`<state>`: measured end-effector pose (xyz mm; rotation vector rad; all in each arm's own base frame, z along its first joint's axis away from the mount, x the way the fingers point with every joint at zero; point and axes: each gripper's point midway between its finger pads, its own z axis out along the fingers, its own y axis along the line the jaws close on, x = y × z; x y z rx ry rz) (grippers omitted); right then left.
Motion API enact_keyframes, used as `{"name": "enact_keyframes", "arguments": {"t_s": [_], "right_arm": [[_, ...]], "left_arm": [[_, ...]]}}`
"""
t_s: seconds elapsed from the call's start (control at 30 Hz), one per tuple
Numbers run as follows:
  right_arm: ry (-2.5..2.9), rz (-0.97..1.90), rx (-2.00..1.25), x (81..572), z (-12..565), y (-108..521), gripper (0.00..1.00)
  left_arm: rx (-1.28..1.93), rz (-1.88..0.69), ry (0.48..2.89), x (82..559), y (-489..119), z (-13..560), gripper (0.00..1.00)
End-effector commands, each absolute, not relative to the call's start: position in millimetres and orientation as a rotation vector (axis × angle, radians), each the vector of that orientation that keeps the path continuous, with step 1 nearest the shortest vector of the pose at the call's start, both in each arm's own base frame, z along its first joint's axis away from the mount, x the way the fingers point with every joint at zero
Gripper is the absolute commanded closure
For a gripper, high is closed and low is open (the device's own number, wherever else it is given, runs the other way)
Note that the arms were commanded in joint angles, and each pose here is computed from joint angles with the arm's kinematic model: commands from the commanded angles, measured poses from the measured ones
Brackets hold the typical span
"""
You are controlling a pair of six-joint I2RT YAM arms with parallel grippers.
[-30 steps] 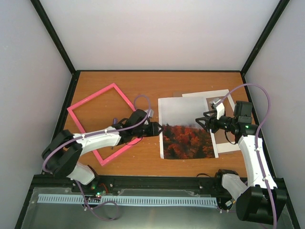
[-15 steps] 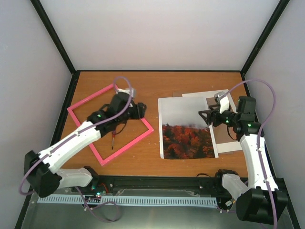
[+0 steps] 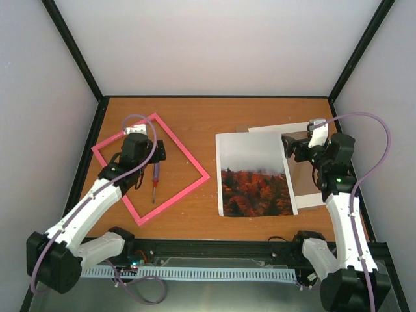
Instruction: Take the photo out of the frame
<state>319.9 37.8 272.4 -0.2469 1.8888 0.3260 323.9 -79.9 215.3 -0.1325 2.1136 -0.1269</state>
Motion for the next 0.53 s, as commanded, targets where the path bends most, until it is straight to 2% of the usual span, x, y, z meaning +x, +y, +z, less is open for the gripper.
{"name": "enact_keyframes", "arguments": {"t_s": [0.0, 0.1, 0.27, 0.5], "right_arm": [[1.841, 0.270, -0.108, 334.8, 284.2, 18.3, 0.00], [1.850, 0.290, -0.114, 334.5, 284.8, 21.0, 0.00], [1.854, 0.245, -0.075, 333.7, 296.6, 12.7, 0.00], [1.872, 0.218, -0.102, 336.3, 282.9, 11.4, 0.00]], "left_arm": [[-0.331, -0.002, 2.049, 341.9, -54.2, 234.9, 0.02], [-0.417, 0.066, 2.070, 342.7, -43.6, 228.5, 0.02], [-0.380, 0.036, 2.068, 341.6, -48.3, 226.4, 0.02], [-0.337, 0.020, 2.034, 338.2, -49.0, 232.1, 0.01]]}}
